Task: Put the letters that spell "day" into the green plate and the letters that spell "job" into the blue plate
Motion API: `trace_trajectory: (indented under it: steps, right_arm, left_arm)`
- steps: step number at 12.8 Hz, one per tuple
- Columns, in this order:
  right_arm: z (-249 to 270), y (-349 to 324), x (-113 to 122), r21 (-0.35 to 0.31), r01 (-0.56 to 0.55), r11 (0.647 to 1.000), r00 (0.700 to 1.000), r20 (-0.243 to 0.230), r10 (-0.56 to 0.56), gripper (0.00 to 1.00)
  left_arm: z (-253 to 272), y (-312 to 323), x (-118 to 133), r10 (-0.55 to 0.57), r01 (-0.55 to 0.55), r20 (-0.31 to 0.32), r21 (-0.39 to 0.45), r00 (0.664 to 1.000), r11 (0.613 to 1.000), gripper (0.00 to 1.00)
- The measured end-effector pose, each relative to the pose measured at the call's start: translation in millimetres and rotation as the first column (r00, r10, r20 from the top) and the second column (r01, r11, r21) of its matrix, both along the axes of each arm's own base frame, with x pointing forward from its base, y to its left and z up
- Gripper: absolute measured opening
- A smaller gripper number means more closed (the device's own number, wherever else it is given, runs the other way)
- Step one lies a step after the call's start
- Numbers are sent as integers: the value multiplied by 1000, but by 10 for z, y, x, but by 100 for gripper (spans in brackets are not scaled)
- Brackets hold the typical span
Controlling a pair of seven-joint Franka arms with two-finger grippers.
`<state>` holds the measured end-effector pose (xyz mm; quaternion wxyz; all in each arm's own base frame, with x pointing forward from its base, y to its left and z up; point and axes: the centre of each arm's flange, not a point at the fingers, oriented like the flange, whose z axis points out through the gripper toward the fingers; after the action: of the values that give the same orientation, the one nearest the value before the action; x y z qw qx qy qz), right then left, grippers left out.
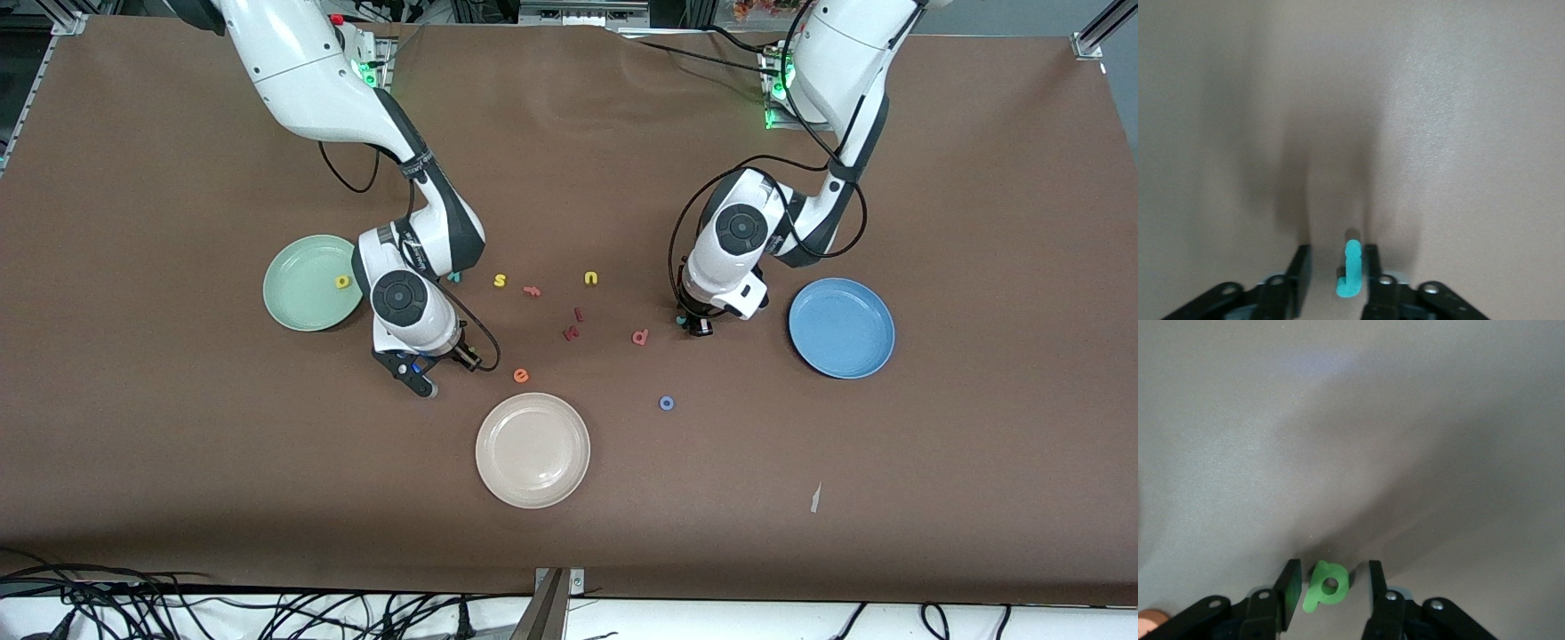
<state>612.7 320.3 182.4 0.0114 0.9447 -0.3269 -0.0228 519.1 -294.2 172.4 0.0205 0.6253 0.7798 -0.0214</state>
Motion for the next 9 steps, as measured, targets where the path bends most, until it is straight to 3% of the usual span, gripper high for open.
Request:
trace_trajectory:
  steps: [4,6,9]
  right_arm:
    - [-36,11,-8,0,-2,1000,1000,0,2,46]
    - [-28,21,-6,3,-3,1000,1000,5,3,35]
    - [-27,39,-10,4,-5,1000,1000,9,5,30]
  left_arm:
    - [4,-2,2,0,0,1,0,1000,1000,11]
    - [4,-2,2,0,0,1,0,1000,1000,11]
    - [4,-2,2,0,0,1,0,1000,1000,11]
